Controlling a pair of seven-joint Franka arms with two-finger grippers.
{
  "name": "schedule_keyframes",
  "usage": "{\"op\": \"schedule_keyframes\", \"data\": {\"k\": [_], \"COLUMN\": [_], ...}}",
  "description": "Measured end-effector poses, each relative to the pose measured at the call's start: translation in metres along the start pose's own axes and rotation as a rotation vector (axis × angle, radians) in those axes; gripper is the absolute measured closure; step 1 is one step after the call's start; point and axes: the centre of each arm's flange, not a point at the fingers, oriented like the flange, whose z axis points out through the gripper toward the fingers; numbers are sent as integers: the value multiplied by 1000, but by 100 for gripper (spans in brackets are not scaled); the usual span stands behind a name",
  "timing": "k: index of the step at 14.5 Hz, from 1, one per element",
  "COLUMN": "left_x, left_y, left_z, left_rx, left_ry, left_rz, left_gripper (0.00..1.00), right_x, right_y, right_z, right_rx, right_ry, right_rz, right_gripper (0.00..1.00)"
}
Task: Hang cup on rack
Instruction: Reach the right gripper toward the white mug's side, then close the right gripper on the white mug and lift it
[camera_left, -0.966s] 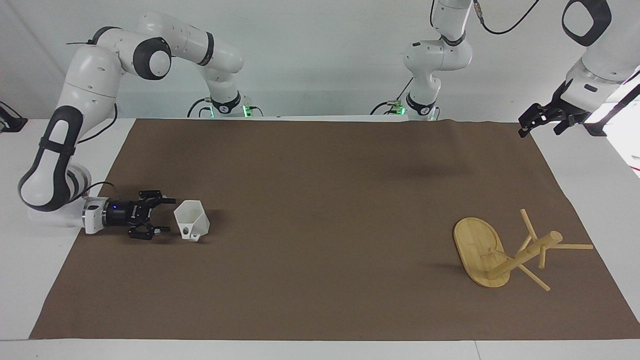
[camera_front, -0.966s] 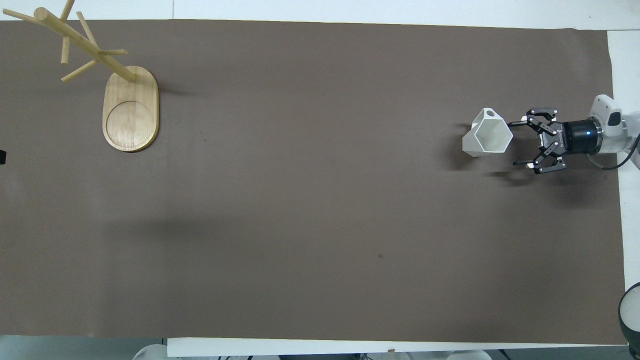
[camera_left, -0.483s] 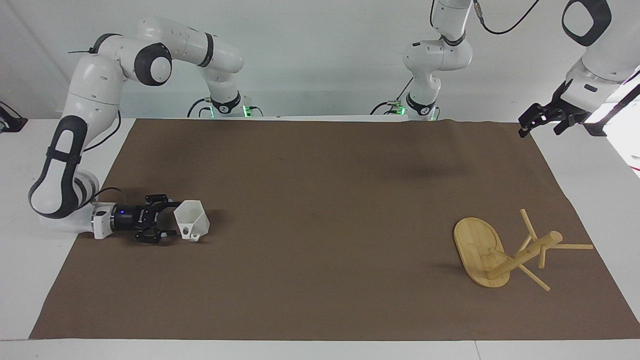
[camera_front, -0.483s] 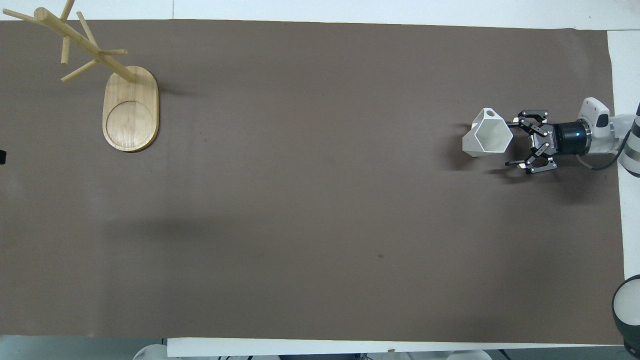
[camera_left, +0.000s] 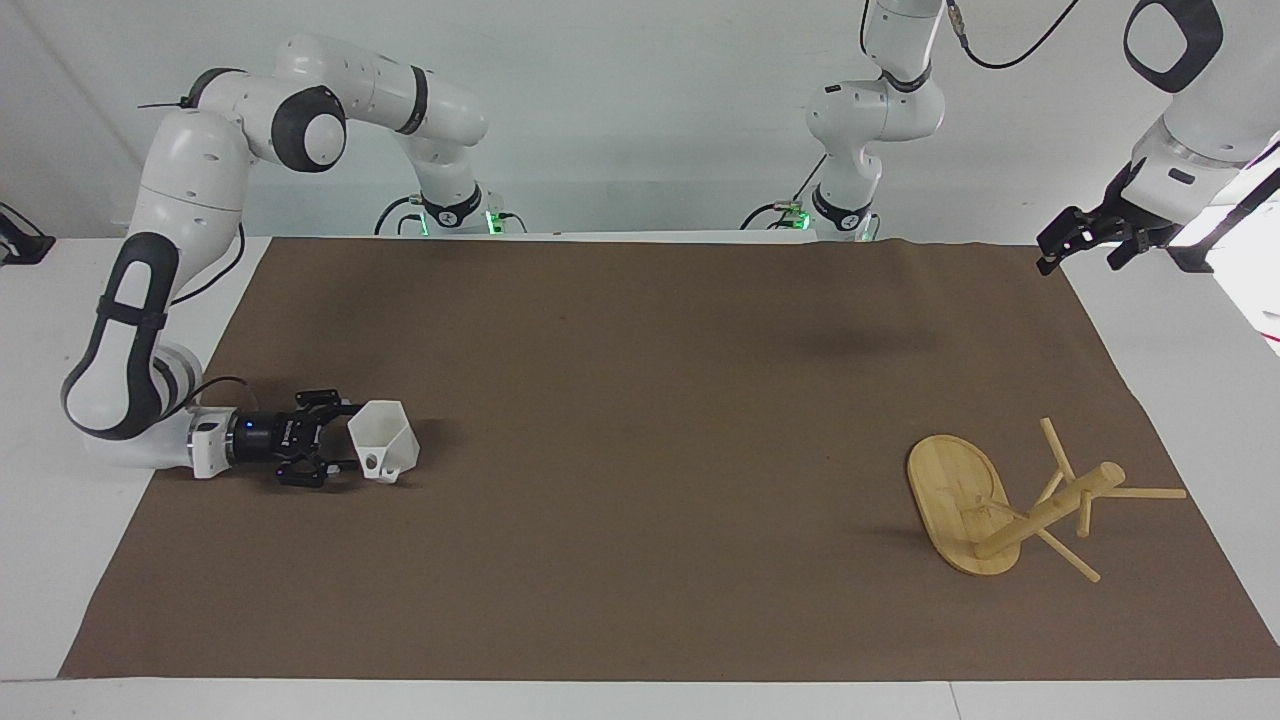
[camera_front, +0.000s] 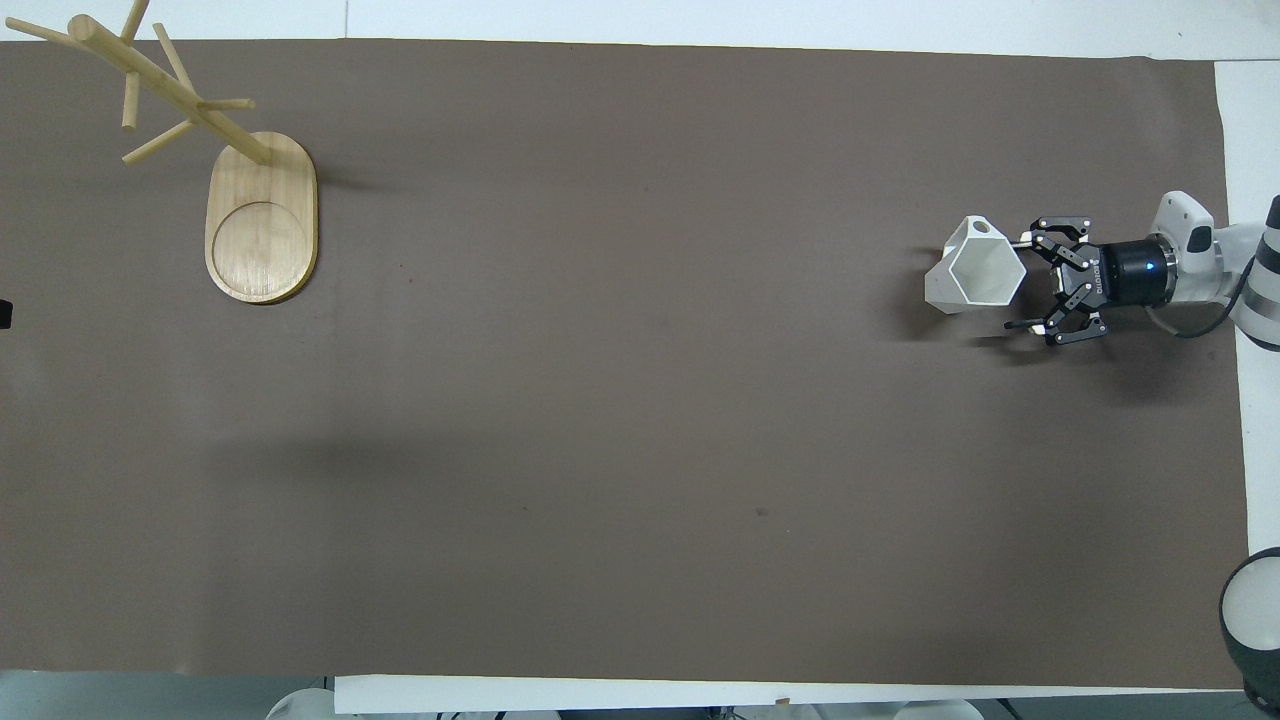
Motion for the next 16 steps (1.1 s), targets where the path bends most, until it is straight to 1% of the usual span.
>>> {"op": "schedule_keyframes", "data": {"k": [3, 9, 12, 14, 16], "left_x": [0, 1, 7, 7, 7], "left_y": [0, 4, 16, 18, 18], "left_z": [0, -1, -5, -5, -5], "left_rx": [0, 2, 7, 8, 8], "left_ry": [0, 11, 48, 50, 50], "left_rz": [0, 8, 31, 34, 34], "left_gripper": [0, 0, 0, 0, 0], "right_x": [-4, -6, -4, -1, 1], "right_y": [0, 2, 5, 11, 14], "right_z": [14, 27, 31, 38, 46], "right_rx": [10, 27, 4, -11, -6], "right_ry": [19, 26, 52, 68, 75], "right_rz": [-12, -8, -14, -22, -26], "right_gripper": [0, 0, 0, 0, 0]}}
